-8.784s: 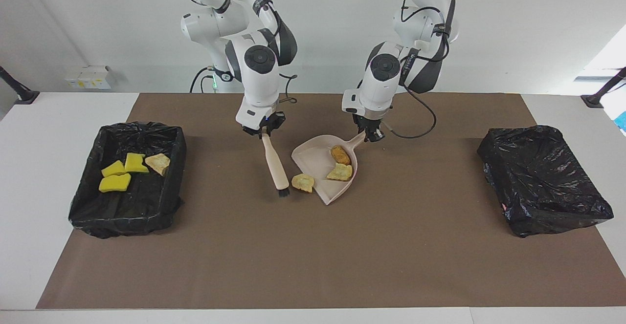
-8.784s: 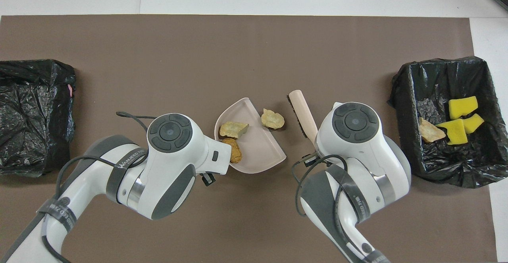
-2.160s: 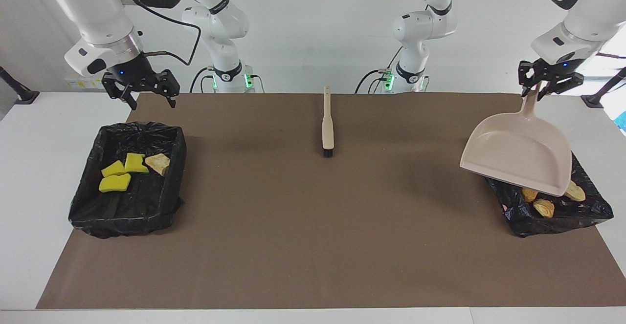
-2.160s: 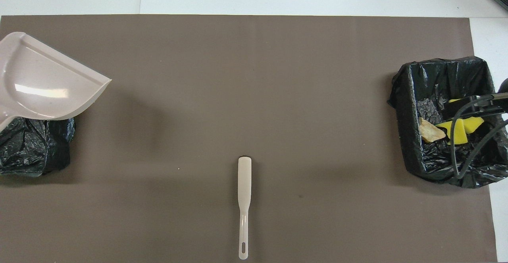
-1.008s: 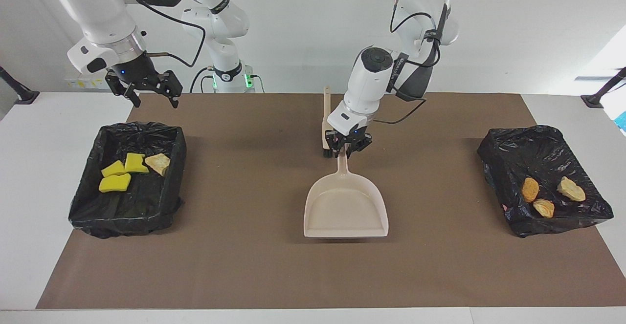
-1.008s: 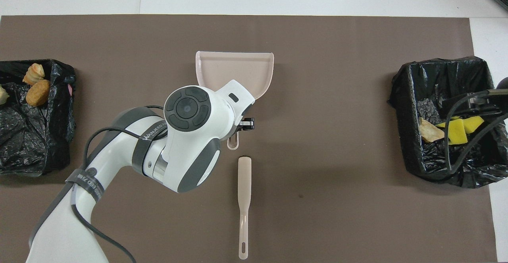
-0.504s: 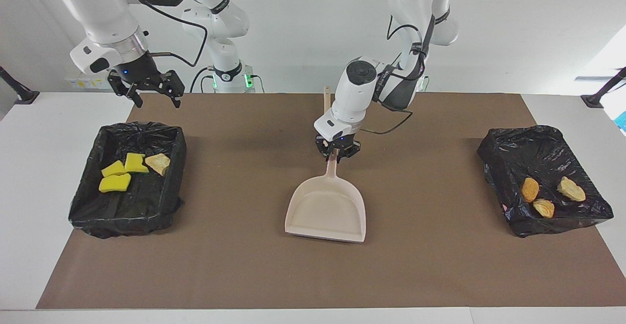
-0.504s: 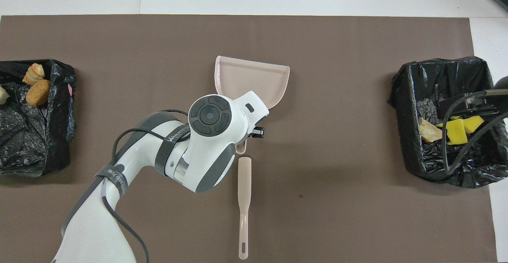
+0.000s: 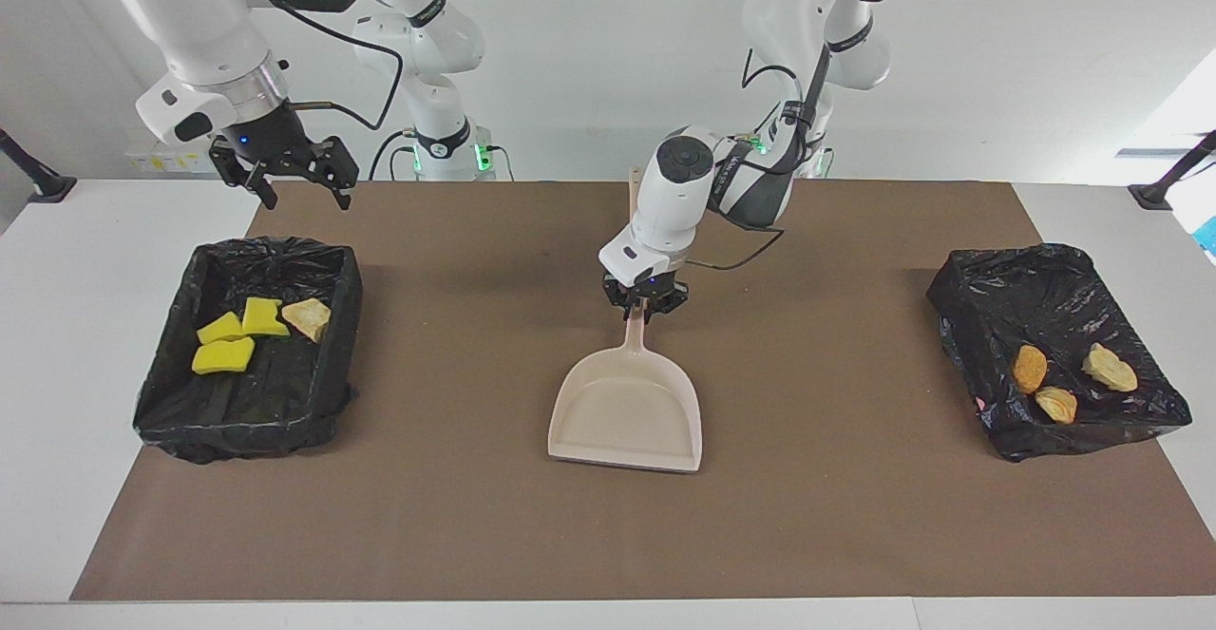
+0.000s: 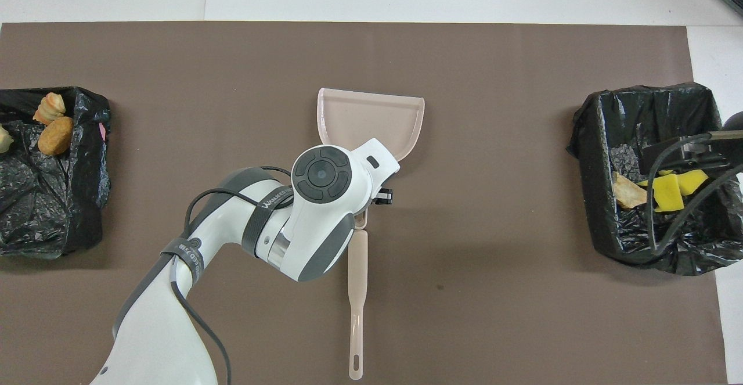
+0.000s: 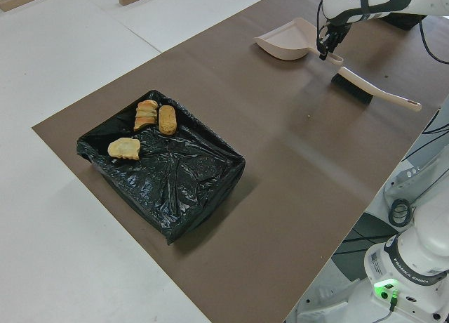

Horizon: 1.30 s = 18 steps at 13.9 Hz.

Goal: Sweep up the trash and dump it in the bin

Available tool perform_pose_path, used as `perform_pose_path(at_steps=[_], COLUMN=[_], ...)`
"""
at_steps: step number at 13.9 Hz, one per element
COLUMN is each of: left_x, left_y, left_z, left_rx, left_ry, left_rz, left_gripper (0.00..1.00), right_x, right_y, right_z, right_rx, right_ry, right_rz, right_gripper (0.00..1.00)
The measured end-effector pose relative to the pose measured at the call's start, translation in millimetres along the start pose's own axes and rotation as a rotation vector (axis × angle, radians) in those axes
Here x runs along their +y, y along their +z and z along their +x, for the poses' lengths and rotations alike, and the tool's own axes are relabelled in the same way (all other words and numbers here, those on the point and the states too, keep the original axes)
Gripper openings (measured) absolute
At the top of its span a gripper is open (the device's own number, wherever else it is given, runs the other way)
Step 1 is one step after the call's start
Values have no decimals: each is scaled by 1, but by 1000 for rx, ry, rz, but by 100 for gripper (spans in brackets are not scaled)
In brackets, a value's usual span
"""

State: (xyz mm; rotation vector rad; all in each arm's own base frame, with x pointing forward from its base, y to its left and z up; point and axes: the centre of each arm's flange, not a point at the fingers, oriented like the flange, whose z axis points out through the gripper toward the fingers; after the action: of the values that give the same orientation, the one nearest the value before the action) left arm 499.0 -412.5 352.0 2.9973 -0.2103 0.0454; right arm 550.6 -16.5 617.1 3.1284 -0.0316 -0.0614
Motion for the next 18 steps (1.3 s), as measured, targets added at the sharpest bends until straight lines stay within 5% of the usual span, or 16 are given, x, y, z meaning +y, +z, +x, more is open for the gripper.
perform_pose_path(at_steps=[5, 11, 18], left_x=[-2, -40, -153], left_y=[0, -38, -115], left_z=[1, 17, 37], left_rx=[-2, -21, -52], left_ry=[-35, -104, -279], left_rz=[-3, 15, 45], left_gripper=[38, 100, 100], right_x=[0, 0, 0], right_y=[0, 0, 0], right_z=[0, 0, 0], right_rx=[0, 0, 0], right_ry=[0, 0, 0], right_rz=[0, 0, 0], right_gripper=[100, 100, 100])
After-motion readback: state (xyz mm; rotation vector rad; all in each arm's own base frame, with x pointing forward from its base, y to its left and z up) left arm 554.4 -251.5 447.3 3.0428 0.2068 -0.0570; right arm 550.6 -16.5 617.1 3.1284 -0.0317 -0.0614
